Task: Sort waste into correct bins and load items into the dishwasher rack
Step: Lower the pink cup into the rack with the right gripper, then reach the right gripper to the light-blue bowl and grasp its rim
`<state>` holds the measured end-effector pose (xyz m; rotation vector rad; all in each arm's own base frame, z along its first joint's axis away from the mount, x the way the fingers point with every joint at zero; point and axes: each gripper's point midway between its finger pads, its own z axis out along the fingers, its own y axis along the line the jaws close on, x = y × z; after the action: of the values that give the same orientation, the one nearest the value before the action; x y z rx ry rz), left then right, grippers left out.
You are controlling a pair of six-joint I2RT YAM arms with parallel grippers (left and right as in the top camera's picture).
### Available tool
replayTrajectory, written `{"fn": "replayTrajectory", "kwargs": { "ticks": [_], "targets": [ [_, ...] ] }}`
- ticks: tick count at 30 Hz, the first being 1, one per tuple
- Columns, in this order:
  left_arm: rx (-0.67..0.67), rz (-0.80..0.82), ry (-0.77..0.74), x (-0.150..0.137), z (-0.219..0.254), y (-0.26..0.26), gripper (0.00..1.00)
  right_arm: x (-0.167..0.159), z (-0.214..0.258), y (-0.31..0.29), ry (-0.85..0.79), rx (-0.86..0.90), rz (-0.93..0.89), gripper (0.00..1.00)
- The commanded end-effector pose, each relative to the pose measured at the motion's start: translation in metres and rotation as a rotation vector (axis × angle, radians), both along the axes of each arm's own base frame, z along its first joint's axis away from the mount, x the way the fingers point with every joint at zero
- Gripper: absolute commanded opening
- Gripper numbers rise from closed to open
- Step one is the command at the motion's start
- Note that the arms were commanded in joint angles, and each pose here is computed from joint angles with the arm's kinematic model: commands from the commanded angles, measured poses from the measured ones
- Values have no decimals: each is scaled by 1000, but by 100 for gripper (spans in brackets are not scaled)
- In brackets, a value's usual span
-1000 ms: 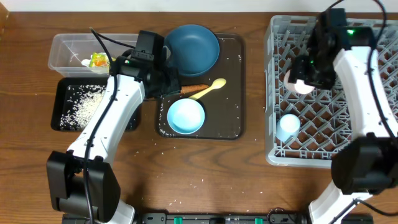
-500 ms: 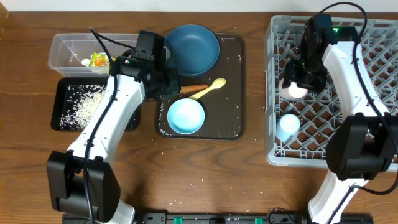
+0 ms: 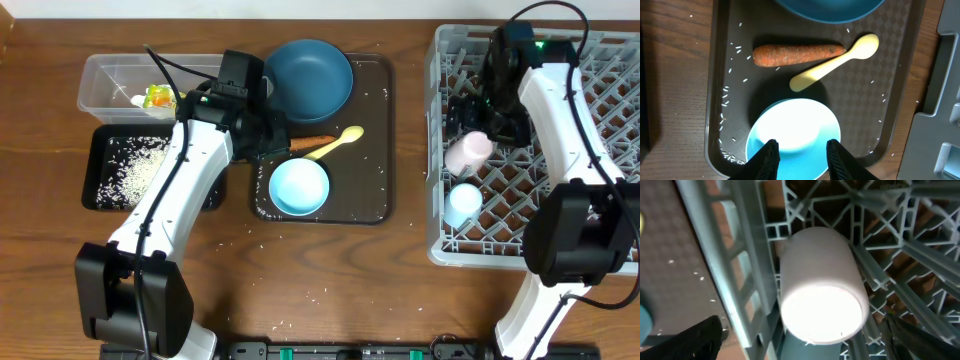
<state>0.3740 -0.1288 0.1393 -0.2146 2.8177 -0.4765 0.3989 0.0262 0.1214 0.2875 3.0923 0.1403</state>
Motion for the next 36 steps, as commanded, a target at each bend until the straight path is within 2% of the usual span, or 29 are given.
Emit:
{"fn": "replayTrajectory", "kwargs": {
  "ticks": [1, 6, 9, 14, 20, 24, 36],
  "targets": [
    [18, -8, -1, -2, -1, 2, 34, 14, 23, 3, -63, 29, 1, 99],
    [18, -9, -1, -2, -1, 2, 35, 22, 74, 12, -180, 60, 67, 99],
    [19, -9, 2, -3, -2, 3, 36, 25, 103, 37, -267, 97, 136, 99],
    [53, -11, 24, -8, -5, 9, 35, 22, 118, 95, -337, 139, 269, 99],
    [90, 7, 55, -15, -8, 19, 36, 12, 105, 147, -313, 167, 341, 97],
    [73, 101, 76, -12, -8, 36, 36, 4, 85, 169, -277, 176, 353, 92],
    [63, 259, 92, -4, -8, 89, 36, -28, -13, 229, -188, 219, 318, 57]
  ]
}}
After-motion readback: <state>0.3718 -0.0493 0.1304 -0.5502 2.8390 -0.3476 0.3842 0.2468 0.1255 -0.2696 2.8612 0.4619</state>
